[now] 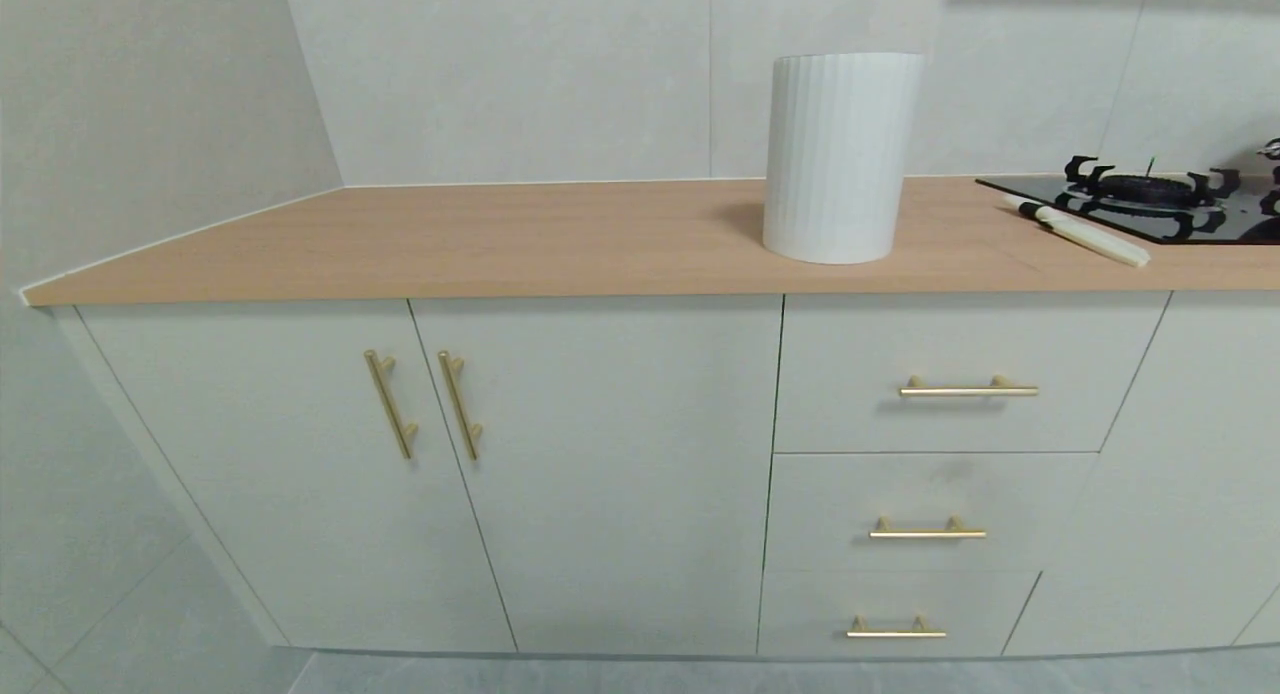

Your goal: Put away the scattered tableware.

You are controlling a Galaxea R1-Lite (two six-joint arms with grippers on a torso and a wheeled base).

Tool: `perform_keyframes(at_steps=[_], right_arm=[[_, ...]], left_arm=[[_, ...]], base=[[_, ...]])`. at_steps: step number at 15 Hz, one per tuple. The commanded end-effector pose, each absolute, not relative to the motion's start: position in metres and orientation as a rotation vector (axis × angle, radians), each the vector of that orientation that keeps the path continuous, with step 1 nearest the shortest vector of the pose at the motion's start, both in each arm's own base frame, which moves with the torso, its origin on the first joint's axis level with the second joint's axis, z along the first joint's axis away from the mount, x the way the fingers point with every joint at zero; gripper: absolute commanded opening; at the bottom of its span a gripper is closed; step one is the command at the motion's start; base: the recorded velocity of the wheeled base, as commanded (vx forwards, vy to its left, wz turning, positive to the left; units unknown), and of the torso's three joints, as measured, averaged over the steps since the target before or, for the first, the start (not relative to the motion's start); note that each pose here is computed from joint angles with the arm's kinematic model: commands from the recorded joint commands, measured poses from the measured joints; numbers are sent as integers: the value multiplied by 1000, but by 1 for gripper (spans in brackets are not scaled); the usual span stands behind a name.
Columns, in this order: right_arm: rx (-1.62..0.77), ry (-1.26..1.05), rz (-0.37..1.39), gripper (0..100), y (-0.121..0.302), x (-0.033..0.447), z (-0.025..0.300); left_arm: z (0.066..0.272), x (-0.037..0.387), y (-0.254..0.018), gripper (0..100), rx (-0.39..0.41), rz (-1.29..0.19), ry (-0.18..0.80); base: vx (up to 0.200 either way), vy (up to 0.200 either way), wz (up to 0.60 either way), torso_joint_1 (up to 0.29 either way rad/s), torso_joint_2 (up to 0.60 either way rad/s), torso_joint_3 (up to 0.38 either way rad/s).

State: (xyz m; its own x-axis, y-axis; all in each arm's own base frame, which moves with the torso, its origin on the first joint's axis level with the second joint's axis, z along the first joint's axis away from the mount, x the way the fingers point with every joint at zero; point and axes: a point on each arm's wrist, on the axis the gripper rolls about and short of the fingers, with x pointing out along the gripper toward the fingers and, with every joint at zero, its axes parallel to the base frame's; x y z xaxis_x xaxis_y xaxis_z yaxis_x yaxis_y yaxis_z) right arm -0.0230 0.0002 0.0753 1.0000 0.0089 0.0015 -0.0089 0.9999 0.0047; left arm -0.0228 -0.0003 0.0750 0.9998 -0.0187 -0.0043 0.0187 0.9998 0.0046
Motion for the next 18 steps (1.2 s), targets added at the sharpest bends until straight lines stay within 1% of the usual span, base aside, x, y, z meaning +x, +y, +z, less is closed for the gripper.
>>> perform_keyframes(at_steps=[1, 9, 16, 18], right_arm=[[5, 2, 9, 100, 0, -23, 75], [5, 2, 9, 100, 0, -23, 75], [5, 2, 9, 100, 0, -23, 75], [5, 2, 9, 100, 0, -23, 75]], left_arm=[[75, -23, 0, 100, 5, -18, 5], [75, -23, 0, 100, 6, -18, 5], [75, -23, 0, 100, 12, -18, 4], [75, -23, 0, 100, 14, -18, 4]], base=[[200, 0, 0, -2, 2, -2], [200, 0, 0, 2, 4, 4], [0, 0, 0, 0, 0, 0], [0, -200, 0, 0, 7, 0]])
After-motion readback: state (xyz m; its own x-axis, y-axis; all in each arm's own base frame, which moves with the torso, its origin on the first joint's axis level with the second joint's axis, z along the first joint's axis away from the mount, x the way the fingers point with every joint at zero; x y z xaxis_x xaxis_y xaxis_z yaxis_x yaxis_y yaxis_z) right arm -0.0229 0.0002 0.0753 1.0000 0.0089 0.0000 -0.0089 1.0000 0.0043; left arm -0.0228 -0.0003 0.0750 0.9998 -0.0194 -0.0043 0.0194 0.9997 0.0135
